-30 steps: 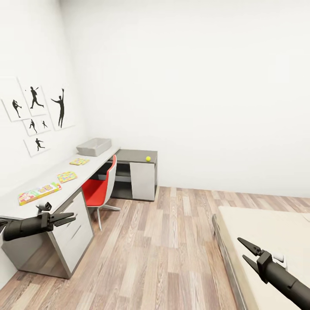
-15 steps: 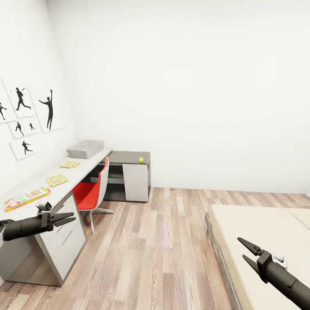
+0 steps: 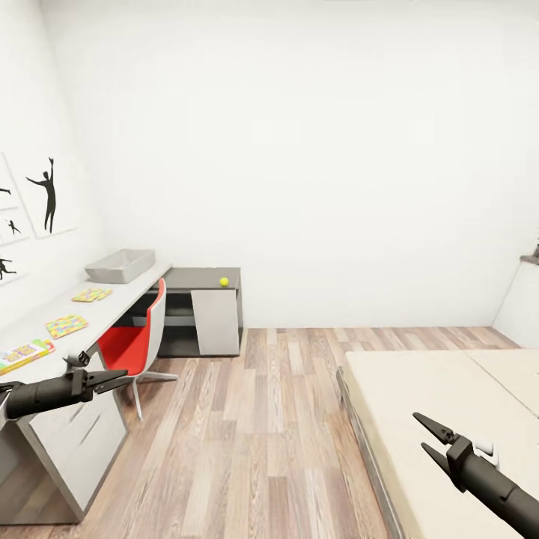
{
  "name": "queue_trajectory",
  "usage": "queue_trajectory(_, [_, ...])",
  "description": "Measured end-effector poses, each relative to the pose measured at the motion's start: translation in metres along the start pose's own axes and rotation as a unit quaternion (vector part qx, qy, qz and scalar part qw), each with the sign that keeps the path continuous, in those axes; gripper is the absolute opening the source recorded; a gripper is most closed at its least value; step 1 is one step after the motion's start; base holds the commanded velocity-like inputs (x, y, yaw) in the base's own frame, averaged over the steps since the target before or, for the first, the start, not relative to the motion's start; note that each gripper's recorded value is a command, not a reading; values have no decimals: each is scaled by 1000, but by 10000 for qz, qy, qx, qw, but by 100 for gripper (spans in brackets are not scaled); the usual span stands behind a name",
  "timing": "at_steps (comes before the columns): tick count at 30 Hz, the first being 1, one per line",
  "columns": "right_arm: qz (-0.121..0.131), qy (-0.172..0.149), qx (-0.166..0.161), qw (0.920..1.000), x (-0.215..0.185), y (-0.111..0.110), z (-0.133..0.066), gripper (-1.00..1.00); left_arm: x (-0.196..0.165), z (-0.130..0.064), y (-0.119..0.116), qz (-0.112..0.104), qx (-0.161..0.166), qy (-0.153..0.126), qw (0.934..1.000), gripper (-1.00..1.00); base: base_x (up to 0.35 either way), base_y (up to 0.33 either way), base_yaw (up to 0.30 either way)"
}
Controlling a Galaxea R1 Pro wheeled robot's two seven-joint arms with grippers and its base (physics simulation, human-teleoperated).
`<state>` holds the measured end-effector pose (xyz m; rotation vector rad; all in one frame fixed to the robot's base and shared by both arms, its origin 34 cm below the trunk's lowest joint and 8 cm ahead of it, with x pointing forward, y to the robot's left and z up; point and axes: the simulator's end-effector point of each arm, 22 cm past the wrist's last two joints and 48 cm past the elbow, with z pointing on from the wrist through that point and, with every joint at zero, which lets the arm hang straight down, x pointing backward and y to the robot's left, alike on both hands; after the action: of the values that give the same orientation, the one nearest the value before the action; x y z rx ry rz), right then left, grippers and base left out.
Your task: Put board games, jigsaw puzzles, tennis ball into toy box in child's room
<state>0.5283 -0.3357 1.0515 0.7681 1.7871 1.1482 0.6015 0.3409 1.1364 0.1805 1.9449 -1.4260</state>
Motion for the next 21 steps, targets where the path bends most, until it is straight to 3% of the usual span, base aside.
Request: queue_trajectory(21, [-3, -3, -3, 10000, 0, 0, 0, 100, 0, 0, -1, 8, 2, -3, 10000, 100, 0, 0, -52])
